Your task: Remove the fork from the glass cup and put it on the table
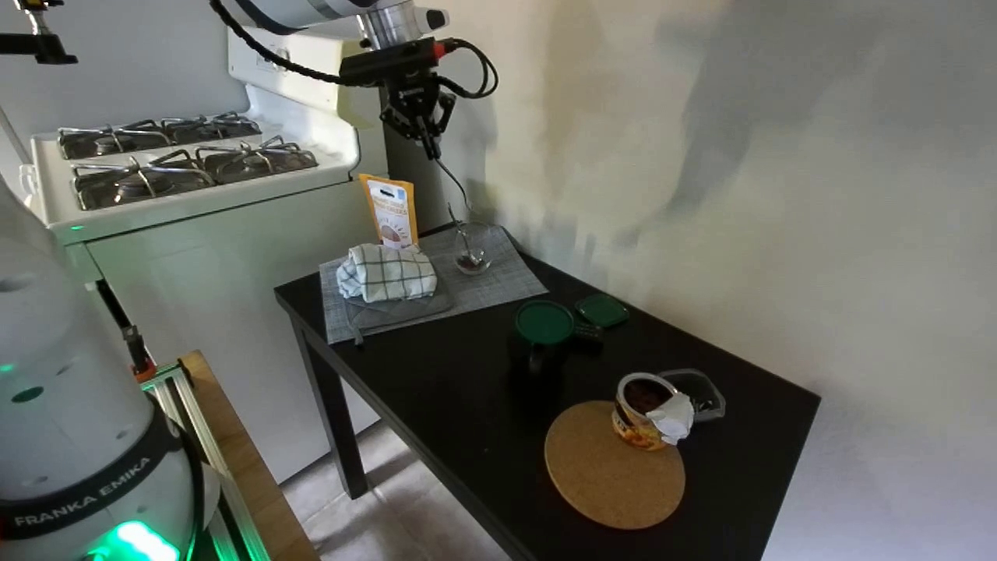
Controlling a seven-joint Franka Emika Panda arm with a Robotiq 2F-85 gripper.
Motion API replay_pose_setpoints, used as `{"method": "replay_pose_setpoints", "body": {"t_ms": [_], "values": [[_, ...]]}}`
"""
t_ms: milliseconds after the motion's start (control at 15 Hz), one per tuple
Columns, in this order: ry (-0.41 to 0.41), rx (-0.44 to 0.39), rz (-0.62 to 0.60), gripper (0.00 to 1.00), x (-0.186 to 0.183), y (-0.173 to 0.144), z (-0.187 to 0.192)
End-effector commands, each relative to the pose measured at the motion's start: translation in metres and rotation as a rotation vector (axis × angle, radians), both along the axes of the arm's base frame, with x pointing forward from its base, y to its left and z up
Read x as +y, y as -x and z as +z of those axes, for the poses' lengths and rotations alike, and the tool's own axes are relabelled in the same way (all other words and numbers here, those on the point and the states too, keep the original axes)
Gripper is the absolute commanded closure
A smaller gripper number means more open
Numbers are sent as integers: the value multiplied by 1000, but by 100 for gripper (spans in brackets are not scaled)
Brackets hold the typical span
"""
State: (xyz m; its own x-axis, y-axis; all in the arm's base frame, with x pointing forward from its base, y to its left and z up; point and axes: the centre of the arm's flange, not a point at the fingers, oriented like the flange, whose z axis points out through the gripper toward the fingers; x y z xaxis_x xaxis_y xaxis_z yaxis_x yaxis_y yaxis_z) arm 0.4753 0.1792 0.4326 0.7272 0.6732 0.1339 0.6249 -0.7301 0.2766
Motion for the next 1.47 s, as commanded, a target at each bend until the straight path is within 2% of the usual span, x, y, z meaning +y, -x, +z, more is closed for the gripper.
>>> {"method": "replay_pose_setpoints", "body": {"t_ms": [0,333,533,733,867,1000,1267,1400], "values": [[26,-35,-197,98,-16,32,-10],[8,-31,-454,98,-55,39,-47],[-12,77,-322,98,-81,27,-83],[-17,159,-164,98,-91,12,-115],[-9,244,-87,98,-92,2,-136],[35,348,-48,98,-88,-6,-156],[198,443,-76,98,-67,-28,-160],[258,523,-103,98,-61,-35,-170]]}}
